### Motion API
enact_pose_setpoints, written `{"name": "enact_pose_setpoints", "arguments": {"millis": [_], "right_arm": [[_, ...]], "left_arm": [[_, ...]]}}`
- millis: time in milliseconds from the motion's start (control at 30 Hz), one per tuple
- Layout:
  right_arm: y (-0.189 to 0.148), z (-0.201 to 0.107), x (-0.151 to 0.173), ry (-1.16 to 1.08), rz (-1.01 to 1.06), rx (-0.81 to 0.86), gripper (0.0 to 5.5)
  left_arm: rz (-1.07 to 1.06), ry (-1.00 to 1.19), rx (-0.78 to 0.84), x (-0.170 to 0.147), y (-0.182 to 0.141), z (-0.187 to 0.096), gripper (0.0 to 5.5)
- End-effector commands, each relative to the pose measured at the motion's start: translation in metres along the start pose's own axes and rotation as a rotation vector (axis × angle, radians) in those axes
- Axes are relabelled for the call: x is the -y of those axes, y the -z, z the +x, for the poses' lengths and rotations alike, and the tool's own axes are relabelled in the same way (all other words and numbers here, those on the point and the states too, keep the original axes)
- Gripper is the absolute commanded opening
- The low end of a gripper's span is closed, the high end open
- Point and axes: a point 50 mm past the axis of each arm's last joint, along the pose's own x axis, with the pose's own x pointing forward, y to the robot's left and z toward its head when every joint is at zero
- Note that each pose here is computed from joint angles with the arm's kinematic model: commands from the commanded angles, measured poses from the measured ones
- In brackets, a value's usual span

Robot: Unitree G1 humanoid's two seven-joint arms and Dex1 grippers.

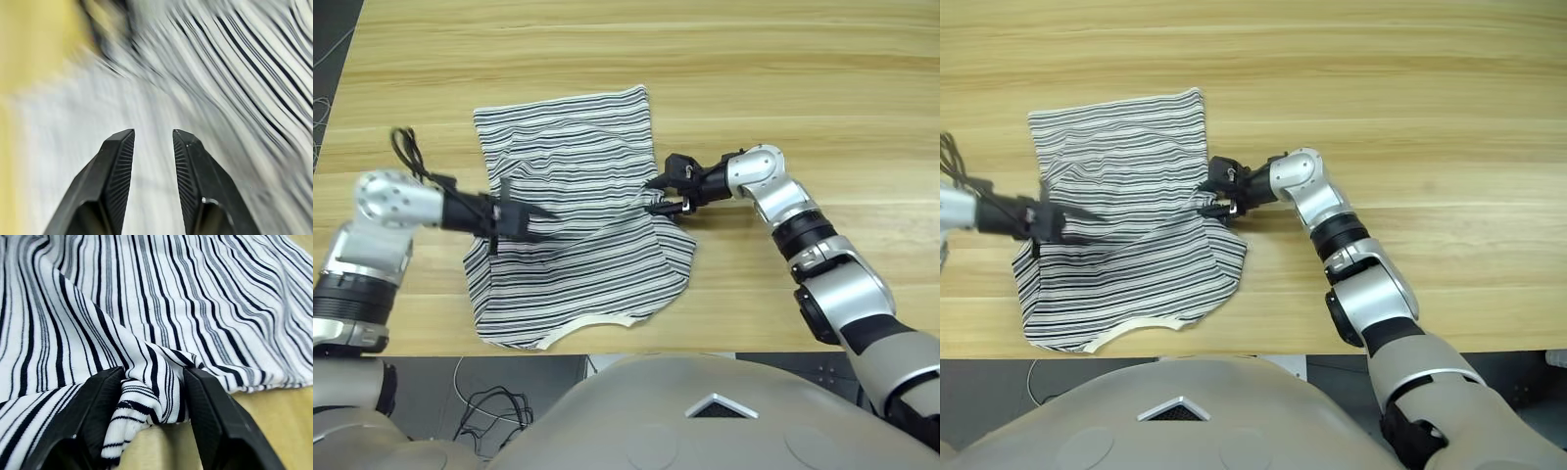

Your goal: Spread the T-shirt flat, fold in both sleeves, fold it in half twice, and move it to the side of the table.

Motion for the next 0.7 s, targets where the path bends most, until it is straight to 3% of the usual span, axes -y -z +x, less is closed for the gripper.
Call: {"name": "enact_pose_setpoints", "arguments": {"millis": [33,200,333,467,700], "right_arm": [[0.026,-0.014,0.008,0.080,-0.027,-0.180,2.23],[0.034,-0.066,0.032,0.186,-0.046,-0.230,2.23],[0.039,-0.089,0.030,0.154,-0.065,-0.252,2.23],[0.038,-0.088,0.021,0.088,-0.080,-0.232,2.23],[0.030,-0.067,0.011,0.046,-0.059,-0.157,2.23]], "left_arm": [[0.023,-0.053,0.087,-0.016,-0.022,-0.011,1.45],[-0.004,-0.038,0.056,-0.008,-0.014,-0.002,1.45],[-0.017,-0.014,0.032,-0.005,-0.007,0.005,1.45],[-0.030,0.029,0.021,-0.002,-0.003,0.016,1.45],[-0.101,0.273,-0.069,0.043,0.035,0.075,1.45]]}}
